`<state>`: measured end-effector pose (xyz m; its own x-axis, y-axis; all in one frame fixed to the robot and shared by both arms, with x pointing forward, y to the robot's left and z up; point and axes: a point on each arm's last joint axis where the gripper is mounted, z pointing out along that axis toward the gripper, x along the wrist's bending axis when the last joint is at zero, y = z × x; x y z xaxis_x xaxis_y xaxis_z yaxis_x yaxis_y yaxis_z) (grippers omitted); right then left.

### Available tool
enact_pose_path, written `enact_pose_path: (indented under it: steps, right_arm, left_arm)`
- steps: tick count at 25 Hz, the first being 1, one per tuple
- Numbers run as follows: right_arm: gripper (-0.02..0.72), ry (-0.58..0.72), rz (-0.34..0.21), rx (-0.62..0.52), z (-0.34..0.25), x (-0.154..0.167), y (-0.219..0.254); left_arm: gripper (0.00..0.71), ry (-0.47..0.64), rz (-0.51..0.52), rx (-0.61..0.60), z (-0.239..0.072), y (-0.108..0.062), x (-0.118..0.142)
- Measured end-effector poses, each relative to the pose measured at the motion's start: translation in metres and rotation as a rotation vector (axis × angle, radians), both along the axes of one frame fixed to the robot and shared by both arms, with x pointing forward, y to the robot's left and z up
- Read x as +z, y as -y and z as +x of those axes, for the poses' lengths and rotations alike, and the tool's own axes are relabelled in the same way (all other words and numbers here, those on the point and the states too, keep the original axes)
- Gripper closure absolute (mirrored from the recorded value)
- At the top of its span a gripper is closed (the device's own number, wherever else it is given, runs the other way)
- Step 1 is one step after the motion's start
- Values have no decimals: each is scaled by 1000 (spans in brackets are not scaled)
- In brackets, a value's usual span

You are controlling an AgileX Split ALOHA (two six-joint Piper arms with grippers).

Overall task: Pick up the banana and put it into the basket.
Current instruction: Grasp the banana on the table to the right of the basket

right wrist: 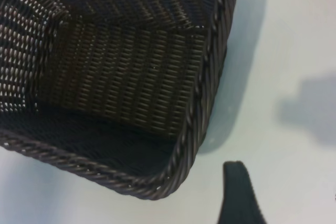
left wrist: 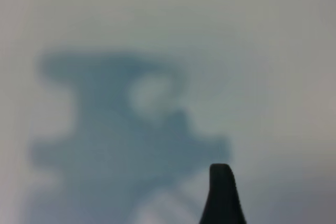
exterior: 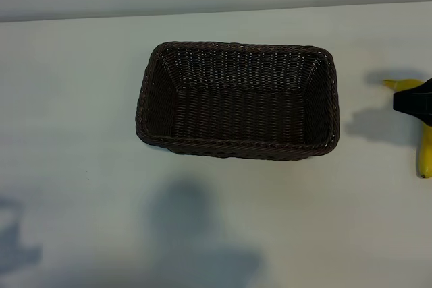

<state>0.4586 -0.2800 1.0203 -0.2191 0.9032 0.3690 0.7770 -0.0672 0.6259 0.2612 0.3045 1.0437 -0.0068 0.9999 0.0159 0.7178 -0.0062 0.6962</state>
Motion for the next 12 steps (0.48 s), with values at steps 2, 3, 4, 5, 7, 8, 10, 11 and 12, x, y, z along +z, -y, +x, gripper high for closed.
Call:
enact_pose_path:
  steps: [2, 3, 4, 5, 7, 8, 10, 11, 12]
  right_arm:
    - [249, 8, -6, -11, 1, 0, 1]
    - [242, 15, -14, -18, 2, 0, 2]
    - [229, 24, -24, -20, 3, 2, 3]
    - [214, 31, -34, -20, 4, 4, 3]
    - [183, 46, -62, -21, 7, 10, 5]
    - [164, 54, -81, -24, 10, 15, 7]
    - [147, 48, -112, -47, 17, 22, 11]
    - [141, 40, -131, -57, 21, 25, 13]
    - [138, 24, -164, -64, 27, 28, 17]
  left_arm:
    - [167, 69, -3, 0, -10, 0, 1]
    - [167, 104, -4, 0, -15, -1, 1]
    - [167, 141, -5, 0, -21, -1, 1]
    - [167, 171, -7, 0, -25, -1, 1]
    - [167, 221, -9, 0, -33, -1, 1]
    - [167, 227, -10, 1, -34, -1, 1]
    - [167, 226, -11, 0, -33, -1, 0]
    - [167, 225, -11, 0, -33, -1, 0]
    - [167, 225, -11, 0, -33, -1, 0]
